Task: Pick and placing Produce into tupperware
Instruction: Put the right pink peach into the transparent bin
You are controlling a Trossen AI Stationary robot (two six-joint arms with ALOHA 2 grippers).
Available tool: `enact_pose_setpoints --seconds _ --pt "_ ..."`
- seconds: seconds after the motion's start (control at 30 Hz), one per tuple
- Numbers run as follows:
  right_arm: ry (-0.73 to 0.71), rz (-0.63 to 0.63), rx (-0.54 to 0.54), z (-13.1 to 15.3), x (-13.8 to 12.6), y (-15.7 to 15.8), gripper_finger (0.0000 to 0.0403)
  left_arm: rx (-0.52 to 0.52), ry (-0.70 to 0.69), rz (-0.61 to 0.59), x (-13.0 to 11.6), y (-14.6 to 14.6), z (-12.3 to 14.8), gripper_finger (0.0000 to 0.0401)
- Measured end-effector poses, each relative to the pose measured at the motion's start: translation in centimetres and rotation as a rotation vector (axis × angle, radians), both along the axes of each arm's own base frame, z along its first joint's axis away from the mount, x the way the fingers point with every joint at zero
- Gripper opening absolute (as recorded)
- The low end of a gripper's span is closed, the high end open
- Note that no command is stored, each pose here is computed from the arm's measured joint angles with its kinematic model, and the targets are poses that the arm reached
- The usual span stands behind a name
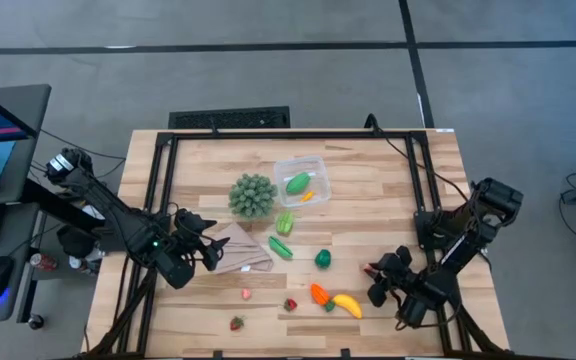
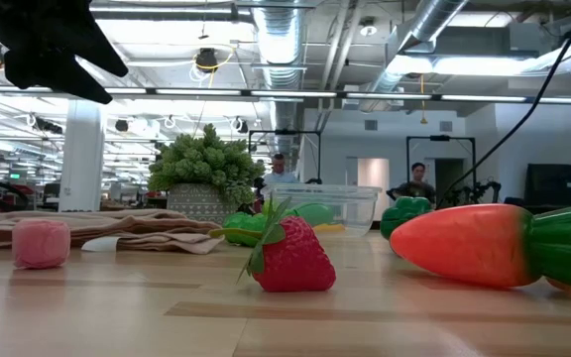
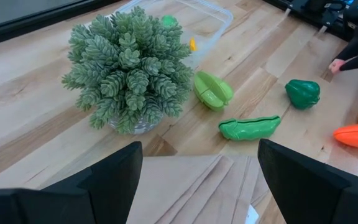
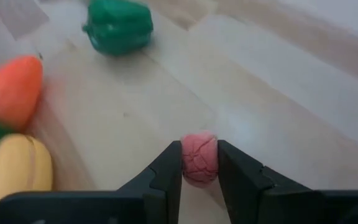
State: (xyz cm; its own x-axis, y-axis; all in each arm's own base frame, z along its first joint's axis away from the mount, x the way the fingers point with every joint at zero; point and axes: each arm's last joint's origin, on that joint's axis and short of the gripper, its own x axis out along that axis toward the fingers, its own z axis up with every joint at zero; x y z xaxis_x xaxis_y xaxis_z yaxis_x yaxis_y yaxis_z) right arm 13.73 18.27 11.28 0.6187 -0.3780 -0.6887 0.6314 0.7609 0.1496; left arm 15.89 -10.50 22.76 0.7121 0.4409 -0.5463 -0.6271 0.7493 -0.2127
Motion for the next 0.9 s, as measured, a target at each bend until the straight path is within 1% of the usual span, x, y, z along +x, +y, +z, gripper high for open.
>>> enact_pose_setpoints --seconds 0.23,0.37,0.67,0.9 --pt "-0.118 -0.048 -0.047 2.0 0.6 -1.4 0.0087 0.001 0.0 0.0 0.0 0.0 0.0 0.031" --pt "-0.167 -0.041 -0.089 3.5 1.1 -2.2 0.0087 0.007 0.005 -0.004 0.0 0.0 0.0 0.031" --pt "-0.206 -0.055 -0.198 6.6 2.6 -5.0 0.0087 0.029 0.011 -0.013 0.0 0.0 0.0 0.031" --pt "-0.184 -0.086 -0.271 8.2 3.8 -7.5 0.0087 0.041 0.018 -0.022 0.0 0.0 0.0 0.031"
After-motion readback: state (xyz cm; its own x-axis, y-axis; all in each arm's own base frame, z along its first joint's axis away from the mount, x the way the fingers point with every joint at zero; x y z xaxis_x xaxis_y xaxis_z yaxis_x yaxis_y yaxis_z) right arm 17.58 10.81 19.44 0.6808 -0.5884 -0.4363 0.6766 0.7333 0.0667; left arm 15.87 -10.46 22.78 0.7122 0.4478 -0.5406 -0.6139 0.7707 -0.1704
